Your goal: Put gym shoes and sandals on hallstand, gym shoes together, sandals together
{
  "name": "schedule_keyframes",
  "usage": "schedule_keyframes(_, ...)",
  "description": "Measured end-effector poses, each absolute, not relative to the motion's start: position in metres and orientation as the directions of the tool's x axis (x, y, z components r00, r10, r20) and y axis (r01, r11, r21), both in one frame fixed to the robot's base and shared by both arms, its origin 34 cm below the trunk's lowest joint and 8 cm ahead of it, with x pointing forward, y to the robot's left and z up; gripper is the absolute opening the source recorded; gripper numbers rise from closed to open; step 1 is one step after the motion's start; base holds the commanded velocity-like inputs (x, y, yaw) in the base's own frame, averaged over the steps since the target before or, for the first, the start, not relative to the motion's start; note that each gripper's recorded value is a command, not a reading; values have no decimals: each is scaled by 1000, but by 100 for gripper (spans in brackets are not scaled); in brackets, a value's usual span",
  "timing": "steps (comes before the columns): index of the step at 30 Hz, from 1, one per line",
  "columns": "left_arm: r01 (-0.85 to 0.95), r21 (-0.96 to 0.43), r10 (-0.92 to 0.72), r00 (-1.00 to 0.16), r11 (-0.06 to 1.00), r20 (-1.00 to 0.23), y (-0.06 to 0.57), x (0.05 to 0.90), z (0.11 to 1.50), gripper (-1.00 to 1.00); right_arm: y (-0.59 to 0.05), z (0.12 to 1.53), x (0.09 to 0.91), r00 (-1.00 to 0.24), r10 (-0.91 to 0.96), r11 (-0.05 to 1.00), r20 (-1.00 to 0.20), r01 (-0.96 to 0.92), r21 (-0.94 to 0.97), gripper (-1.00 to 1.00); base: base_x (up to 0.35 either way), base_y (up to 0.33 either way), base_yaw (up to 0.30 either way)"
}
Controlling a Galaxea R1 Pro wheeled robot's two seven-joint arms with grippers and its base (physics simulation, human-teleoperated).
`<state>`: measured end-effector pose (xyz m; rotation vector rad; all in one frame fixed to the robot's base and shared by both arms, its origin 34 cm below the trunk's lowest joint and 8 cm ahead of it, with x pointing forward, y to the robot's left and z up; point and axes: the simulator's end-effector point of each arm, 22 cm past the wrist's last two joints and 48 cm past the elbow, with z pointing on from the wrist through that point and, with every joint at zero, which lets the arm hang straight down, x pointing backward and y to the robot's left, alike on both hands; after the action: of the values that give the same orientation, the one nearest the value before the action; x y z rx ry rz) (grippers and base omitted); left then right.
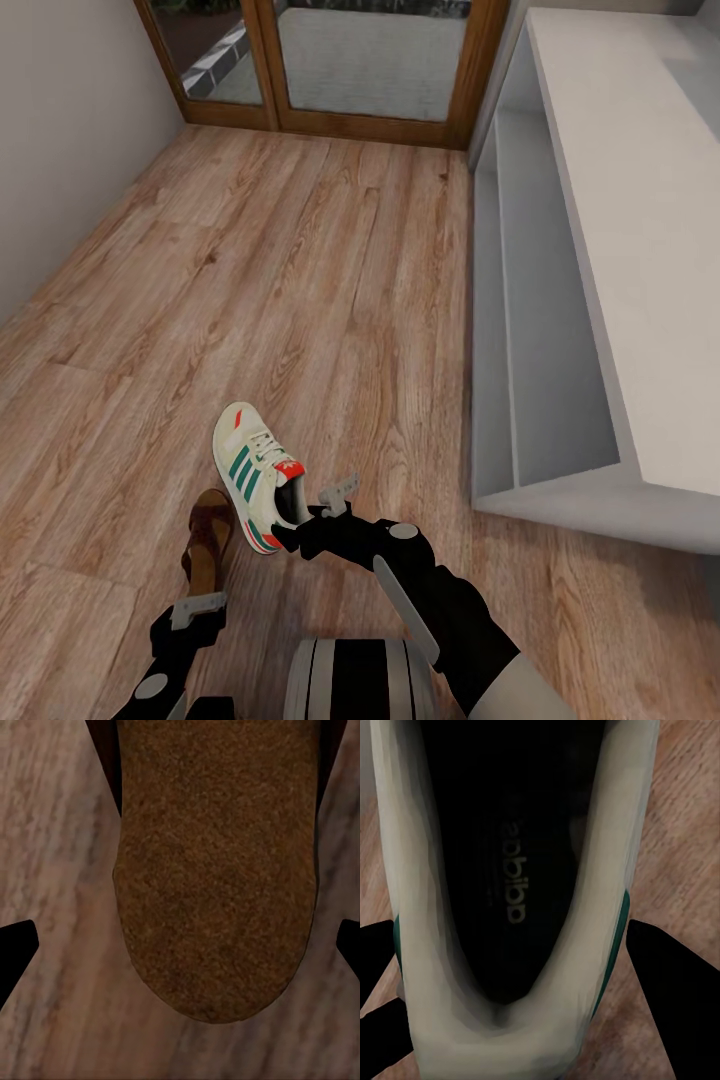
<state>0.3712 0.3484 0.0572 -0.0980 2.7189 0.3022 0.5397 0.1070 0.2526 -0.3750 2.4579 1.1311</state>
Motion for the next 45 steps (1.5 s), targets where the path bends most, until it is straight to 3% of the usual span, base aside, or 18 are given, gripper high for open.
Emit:
schedule_keyframes(10,-111,196,-25,-917,974,-398,347,372,57,100,107,253,539,-881,-72,635,-467,-402,660,-100,39,0,0)
schedule_keyframes(11,-111,196,-25,-917,974,-399,347,372,57,-100,107,253,539,-881,-72,635,-467,-402,660,-100,6,0,0)
schedule_keyframes(45,-119,184,-31,-907,976,-421,346,381,64,-100,107,263,544,-871,-72,634,-485,-416,652,-100,0,0,0)
